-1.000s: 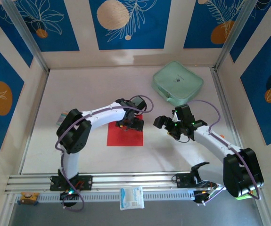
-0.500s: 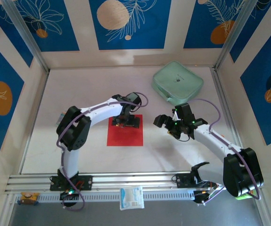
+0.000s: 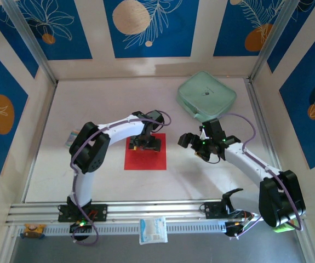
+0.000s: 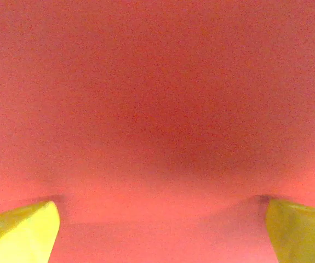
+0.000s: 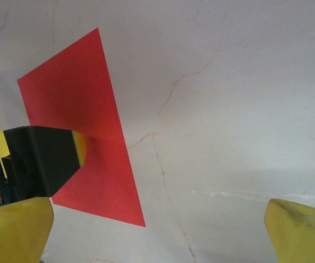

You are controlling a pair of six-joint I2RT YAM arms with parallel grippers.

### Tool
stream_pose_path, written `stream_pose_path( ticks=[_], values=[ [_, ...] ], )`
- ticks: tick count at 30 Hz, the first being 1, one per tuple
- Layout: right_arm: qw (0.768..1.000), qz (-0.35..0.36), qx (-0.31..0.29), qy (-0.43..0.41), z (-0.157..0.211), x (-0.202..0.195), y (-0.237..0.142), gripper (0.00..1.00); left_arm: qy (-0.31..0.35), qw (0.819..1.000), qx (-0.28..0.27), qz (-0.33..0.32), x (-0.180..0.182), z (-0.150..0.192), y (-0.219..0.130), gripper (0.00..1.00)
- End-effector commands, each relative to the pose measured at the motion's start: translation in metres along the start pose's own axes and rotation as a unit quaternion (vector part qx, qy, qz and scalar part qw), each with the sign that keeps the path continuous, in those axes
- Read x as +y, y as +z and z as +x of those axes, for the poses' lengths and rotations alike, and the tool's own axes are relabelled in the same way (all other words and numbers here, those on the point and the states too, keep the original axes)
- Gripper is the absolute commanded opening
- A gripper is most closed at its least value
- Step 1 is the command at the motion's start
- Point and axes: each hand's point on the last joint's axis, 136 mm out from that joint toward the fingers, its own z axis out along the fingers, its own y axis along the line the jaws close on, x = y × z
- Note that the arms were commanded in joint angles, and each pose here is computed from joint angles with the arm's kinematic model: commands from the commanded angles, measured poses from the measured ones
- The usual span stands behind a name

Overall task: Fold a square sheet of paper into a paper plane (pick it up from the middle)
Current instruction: First fold the square sheet of paper in half at the center of the table.

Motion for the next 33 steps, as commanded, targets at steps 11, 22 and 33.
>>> stream_pose_path(
  ticks=[11,22,33],
  values=[
    [1.0,0.002,0.009,-0.007,0.001,0.006,-0.002,0.99,-0.021,0.999,0.036,-0.014,0.006,0.015,0.019,0.96],
    [1.0,0.004,0.01,-0.007,0.001,0.006,-0.003,0.99,-0.023,0.997,0.059,-0.035,0.016,0.03,0.042,0.96],
    [1.0,0.003,0.008,-0.004,0.001,0.006,-0.003,0.99,-0.021,0.998,0.059,-0.031,0.014,0.03,0.044,0.93]
  ],
)
